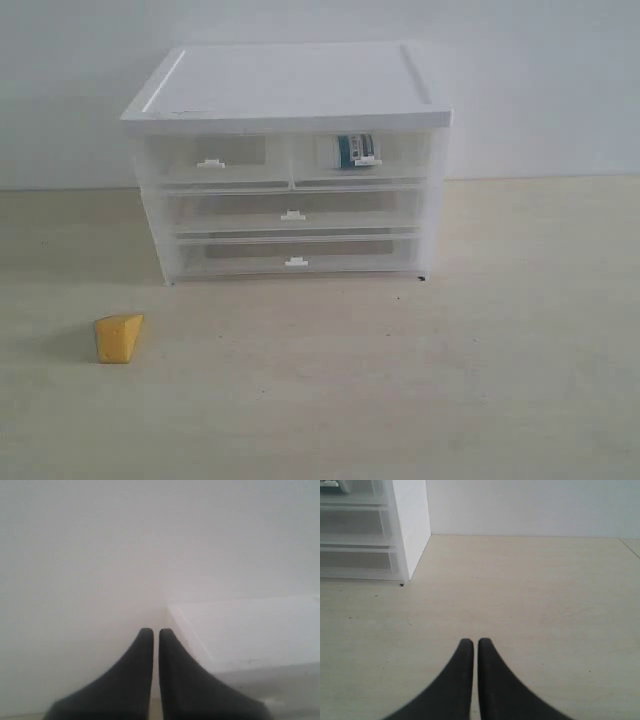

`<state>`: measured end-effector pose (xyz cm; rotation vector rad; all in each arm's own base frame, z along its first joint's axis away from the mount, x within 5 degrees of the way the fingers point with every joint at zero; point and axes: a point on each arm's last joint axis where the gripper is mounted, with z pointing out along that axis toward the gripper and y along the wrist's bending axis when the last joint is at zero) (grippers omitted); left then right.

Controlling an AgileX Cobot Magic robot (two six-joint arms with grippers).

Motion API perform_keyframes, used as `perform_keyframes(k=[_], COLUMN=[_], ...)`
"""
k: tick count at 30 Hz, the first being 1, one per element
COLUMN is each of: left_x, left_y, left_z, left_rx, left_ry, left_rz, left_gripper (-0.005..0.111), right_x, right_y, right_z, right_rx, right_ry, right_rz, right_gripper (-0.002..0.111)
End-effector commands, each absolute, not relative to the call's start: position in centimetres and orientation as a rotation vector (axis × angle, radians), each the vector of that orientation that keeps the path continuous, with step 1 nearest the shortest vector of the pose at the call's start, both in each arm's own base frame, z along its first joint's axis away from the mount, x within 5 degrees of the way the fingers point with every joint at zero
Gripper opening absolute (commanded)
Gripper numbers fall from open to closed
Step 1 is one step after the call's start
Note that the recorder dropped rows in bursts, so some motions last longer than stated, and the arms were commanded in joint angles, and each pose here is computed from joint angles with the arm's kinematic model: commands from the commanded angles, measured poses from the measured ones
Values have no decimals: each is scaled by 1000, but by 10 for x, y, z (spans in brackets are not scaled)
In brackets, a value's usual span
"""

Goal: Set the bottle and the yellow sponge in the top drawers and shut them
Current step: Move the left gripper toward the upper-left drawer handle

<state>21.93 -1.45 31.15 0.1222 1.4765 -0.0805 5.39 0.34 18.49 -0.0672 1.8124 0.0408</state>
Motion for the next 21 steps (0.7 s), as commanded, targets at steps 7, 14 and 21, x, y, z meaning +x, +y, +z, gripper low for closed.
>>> perform_keyframes(k=[7,14,21], left_x=[261,279,288], left_y=[-62,-101,-125], left_z=[267,225,190], left_rx=[353,482,899], left_ry=[1615,1564,1333], left_rz=[24,132,325], left_gripper=[4,4,4], right_x=[54,54,54], right_y=[3,3,3], right_z=[184,184,184], right_rx=[-66,-66,-66], right_ry=[1808,1808,1808], right_rz=[40,40,40], right_gripper=[1,1,1])
